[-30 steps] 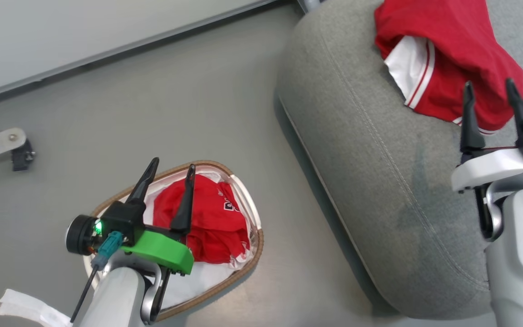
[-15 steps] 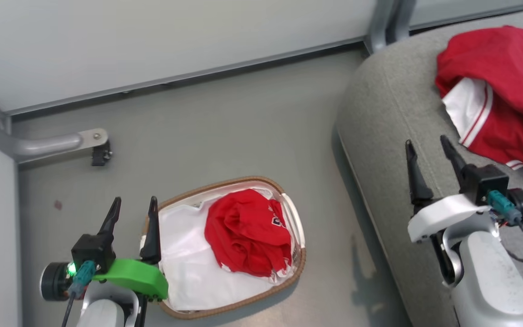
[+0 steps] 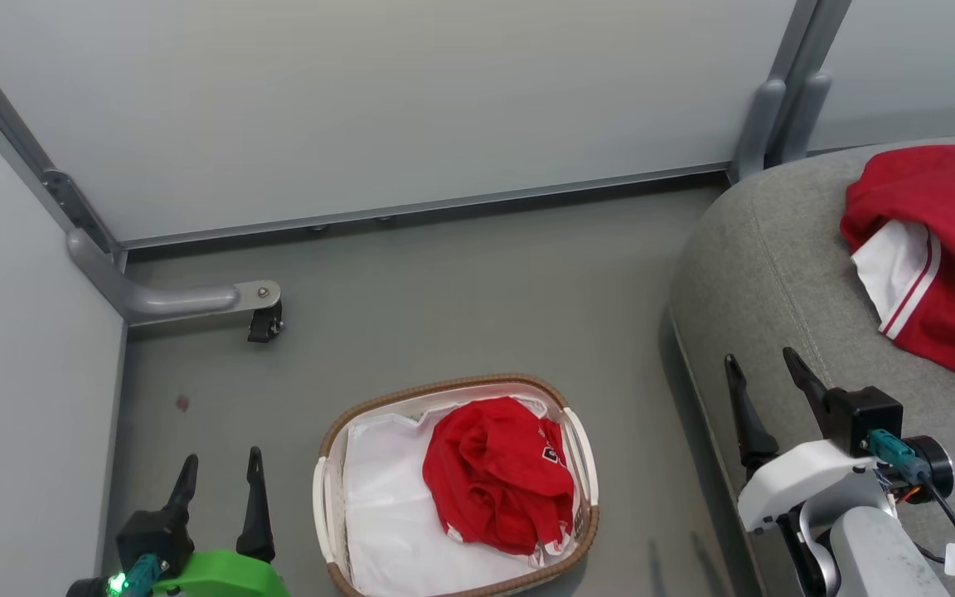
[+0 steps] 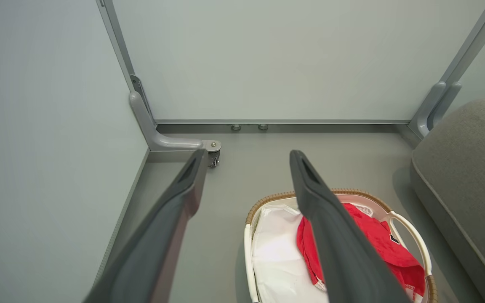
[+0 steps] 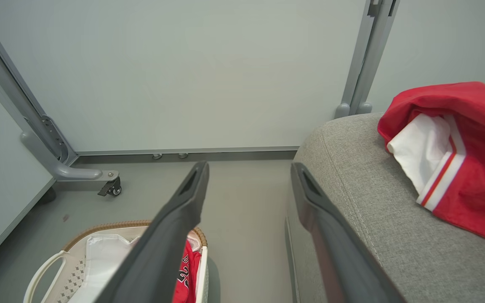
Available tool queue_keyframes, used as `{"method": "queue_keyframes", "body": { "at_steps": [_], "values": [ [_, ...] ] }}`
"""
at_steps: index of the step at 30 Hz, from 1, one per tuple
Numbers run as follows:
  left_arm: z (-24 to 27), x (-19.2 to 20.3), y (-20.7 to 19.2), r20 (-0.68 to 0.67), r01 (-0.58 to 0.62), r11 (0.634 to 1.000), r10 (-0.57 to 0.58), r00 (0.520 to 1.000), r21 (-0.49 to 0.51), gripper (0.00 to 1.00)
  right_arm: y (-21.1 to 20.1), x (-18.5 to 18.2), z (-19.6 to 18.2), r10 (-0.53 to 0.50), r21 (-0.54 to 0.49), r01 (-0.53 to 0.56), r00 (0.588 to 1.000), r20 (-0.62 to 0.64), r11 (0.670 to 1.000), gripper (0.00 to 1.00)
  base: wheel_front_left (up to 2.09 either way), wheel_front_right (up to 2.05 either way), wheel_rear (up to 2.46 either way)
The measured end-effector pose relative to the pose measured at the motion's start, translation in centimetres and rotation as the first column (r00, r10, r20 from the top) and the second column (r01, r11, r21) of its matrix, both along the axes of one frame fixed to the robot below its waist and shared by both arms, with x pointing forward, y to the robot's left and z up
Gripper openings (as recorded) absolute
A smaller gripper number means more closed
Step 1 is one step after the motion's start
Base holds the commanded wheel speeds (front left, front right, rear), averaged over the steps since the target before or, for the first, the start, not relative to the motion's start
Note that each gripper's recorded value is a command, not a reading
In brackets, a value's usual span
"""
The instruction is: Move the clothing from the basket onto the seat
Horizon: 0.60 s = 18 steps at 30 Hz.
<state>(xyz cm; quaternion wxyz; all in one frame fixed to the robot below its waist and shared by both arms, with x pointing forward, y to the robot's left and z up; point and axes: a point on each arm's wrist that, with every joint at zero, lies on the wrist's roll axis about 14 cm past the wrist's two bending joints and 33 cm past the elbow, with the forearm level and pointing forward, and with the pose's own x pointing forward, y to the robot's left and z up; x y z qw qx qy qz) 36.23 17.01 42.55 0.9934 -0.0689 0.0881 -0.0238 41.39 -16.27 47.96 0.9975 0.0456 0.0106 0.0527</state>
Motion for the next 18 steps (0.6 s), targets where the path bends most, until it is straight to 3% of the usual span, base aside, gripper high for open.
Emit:
{"method": "queue_keyframes", "body": {
  "at_steps": [10, 18],
  "values": [
    [-0.9, -1.2, -0.4, -0.030, -0.004, 0.999, 0.002, 1.000, -0.054, 1.00, 0.7, 0.0, -0.3, 0.020, 0.004, -0.020, 1.000, -0.010, 1.000, 1.00, 0.00, 0.00, 0.00],
    [-1.6, 2.3, -3.2, -0.044, 0.079, 0.992, -0.083, 0.996, -0.098, 1.00, 1.2, 3.5, 1.9, 0.036, -0.008, -0.036, 0.997, 0.071, 0.999, 1.00, 0.00, 0.00, 0.00]
  ]
}}
